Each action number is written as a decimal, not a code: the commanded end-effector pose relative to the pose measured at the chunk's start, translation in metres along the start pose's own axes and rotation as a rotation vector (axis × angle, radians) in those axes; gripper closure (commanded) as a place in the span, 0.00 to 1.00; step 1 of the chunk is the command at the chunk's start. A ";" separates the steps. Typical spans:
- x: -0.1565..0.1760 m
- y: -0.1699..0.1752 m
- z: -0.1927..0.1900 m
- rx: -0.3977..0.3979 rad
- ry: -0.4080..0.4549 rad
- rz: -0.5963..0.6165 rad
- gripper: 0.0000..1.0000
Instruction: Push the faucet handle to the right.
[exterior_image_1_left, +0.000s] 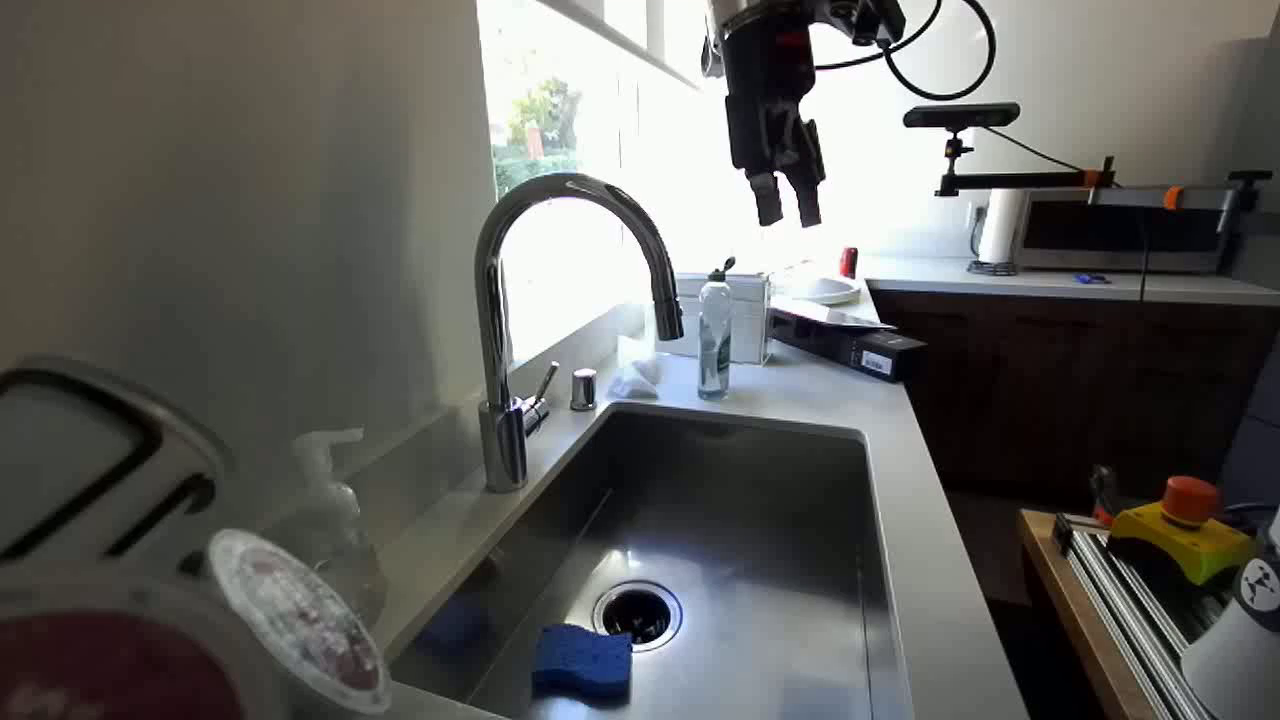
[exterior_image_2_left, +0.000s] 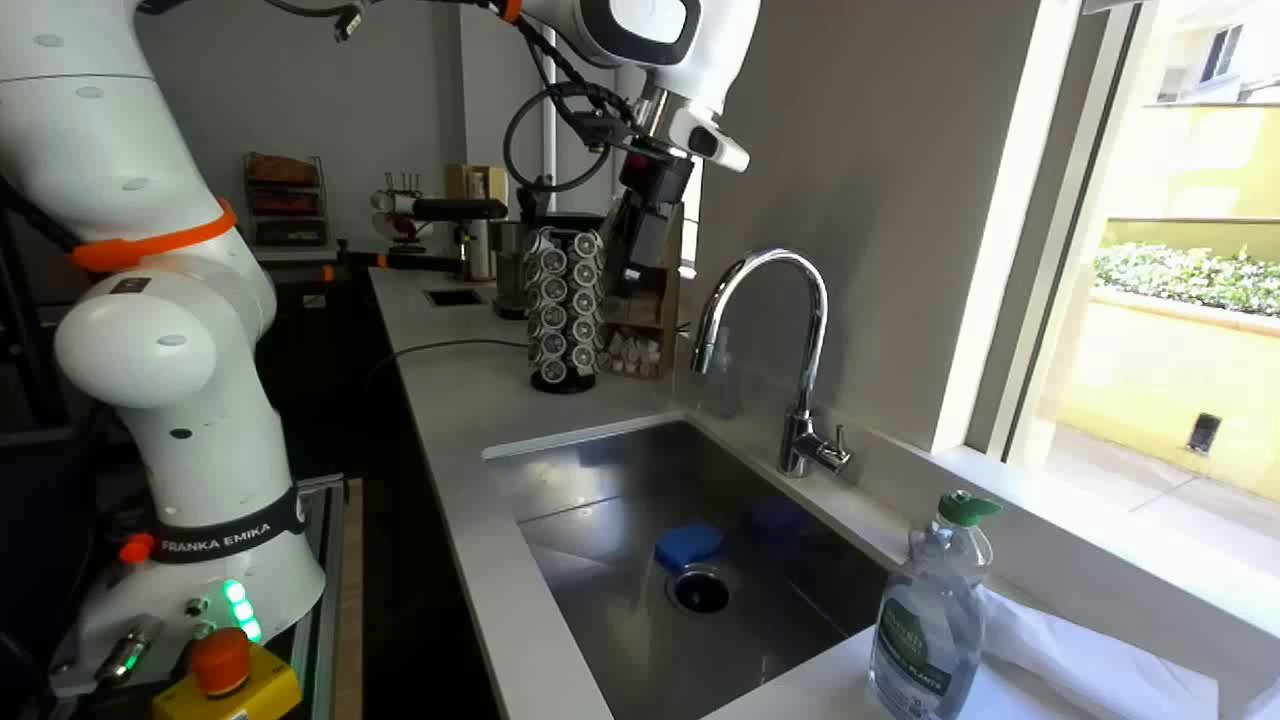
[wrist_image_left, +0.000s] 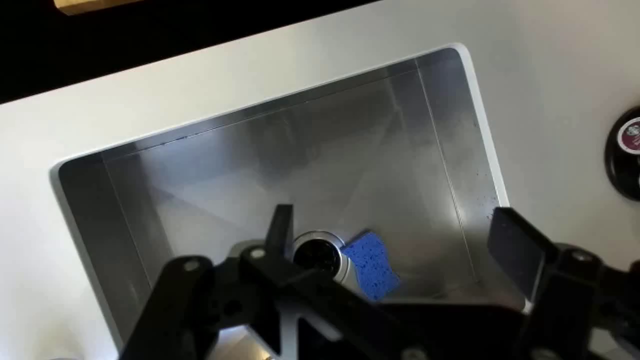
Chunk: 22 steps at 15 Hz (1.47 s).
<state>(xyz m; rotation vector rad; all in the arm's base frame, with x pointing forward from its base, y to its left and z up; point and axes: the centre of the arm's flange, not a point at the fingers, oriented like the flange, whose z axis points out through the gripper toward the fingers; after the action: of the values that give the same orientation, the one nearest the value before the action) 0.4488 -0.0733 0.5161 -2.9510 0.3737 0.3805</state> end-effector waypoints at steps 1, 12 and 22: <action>0.000 0.000 0.000 0.000 0.000 0.000 0.00; 0.043 0.034 -0.004 0.016 0.123 0.188 0.00; 0.122 0.098 -0.031 0.133 0.455 0.201 0.00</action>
<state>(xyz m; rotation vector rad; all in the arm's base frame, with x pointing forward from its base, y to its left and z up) 0.5246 -0.1824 0.5033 -2.8743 0.7643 -0.2293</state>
